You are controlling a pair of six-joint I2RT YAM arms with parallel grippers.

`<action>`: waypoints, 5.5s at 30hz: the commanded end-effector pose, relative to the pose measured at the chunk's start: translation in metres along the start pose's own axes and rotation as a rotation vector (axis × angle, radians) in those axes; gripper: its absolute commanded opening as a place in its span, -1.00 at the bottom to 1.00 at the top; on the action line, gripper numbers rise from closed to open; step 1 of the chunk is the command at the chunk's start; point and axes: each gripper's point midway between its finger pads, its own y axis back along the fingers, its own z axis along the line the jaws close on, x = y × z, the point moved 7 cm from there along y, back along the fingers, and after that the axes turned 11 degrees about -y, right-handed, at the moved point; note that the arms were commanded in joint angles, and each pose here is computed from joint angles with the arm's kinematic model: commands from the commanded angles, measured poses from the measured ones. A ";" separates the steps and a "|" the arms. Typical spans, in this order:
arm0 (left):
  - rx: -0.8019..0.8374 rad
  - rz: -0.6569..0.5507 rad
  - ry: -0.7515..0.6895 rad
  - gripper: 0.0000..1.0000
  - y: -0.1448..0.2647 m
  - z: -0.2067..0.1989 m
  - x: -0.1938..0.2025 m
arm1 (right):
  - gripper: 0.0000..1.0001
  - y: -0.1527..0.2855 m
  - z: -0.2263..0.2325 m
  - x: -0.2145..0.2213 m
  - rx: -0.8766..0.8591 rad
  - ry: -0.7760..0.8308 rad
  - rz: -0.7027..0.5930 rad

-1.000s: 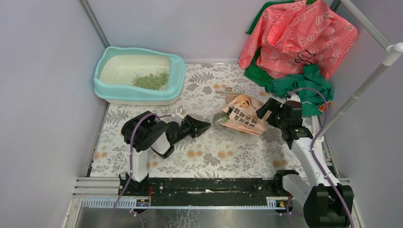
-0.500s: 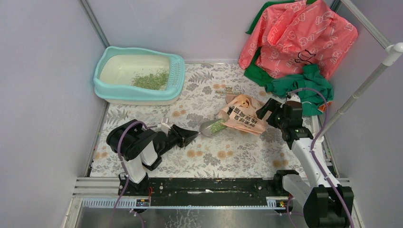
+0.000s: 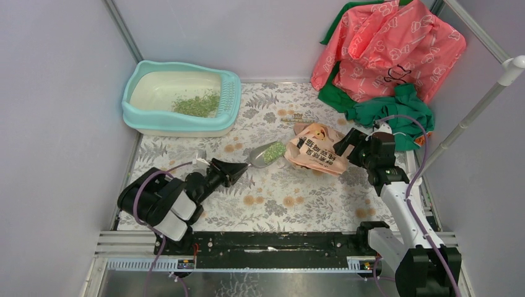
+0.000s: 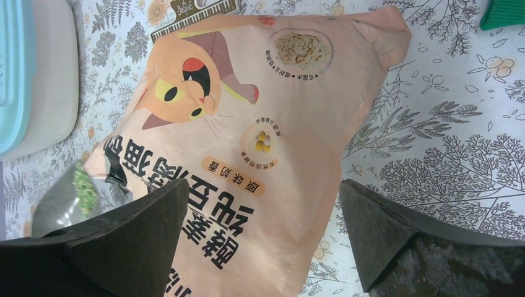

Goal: Fill the litter box with clean litter
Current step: 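Pour the cat litter into the litter box, then scoop the cat litter from the cat litter bag.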

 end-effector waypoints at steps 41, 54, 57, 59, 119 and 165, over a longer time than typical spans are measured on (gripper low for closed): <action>-0.612 -0.624 -0.595 -1.00 0.035 -0.112 -0.285 | 1.00 0.003 0.014 -0.001 -0.121 -0.002 0.010; -1.058 -0.603 -0.823 -1.00 0.010 -0.109 -0.309 | 1.00 0.000 0.016 -0.002 -0.133 0.003 0.014; -1.145 -0.573 -0.880 -1.00 0.002 -0.106 -0.308 | 1.00 0.000 0.017 -0.002 -0.137 0.001 0.018; -1.229 -0.555 -0.935 -1.00 -0.006 -0.104 -0.304 | 1.00 -0.001 0.017 -0.002 -0.141 0.000 0.021; -0.310 0.071 -0.724 -1.00 -0.035 -0.142 -0.044 | 1.00 0.039 0.026 -0.009 -0.117 0.085 0.035; -0.379 0.262 -0.675 -0.99 -0.158 -0.112 0.027 | 1.00 0.030 0.021 -0.006 -0.125 0.057 -0.003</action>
